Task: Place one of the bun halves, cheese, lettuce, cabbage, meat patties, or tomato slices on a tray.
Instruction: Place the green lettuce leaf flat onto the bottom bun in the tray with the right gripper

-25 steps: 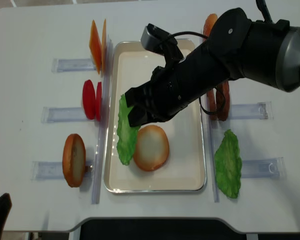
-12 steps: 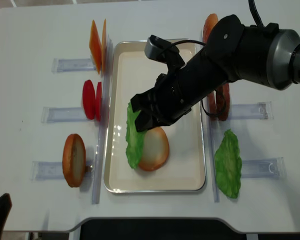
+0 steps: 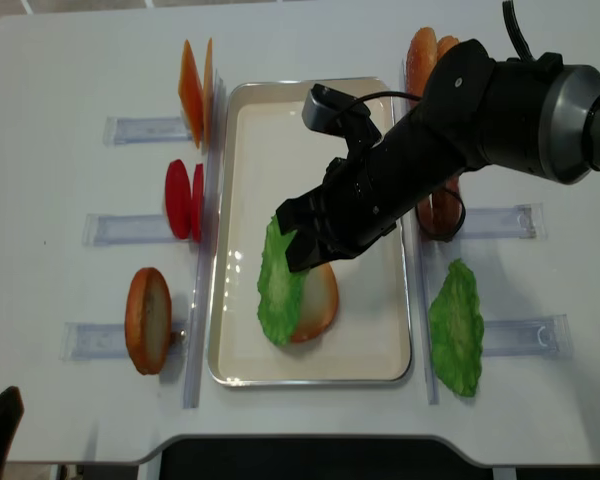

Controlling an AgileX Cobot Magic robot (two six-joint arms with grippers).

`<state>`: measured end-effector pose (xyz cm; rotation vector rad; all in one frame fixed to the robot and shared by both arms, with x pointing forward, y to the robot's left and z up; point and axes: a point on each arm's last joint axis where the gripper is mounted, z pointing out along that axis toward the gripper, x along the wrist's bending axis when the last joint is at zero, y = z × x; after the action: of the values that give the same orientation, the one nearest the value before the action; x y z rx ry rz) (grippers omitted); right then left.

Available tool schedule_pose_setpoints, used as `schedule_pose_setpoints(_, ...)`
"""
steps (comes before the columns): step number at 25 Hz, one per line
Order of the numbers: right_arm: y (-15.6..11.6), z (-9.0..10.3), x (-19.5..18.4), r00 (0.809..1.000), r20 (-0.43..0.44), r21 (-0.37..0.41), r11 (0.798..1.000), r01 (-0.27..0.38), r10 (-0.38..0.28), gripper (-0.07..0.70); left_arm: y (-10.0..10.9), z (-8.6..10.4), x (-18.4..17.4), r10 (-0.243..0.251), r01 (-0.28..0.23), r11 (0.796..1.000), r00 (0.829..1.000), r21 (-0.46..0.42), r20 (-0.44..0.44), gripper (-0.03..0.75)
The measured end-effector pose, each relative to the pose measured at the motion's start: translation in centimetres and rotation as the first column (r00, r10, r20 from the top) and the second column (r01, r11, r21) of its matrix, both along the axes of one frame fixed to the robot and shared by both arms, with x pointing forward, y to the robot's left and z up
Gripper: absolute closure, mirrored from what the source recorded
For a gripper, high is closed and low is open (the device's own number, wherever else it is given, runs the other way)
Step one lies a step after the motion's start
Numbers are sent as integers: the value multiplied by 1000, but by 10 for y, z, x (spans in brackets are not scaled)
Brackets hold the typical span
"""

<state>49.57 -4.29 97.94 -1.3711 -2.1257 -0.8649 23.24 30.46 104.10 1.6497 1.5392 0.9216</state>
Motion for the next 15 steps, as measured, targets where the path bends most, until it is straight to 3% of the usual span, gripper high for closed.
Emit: schedule_pose_setpoints(15,-7,-6,3,1000,29,-94,995,14,-11,595,0,0,0,0,0,1000,1000,0,0,24)
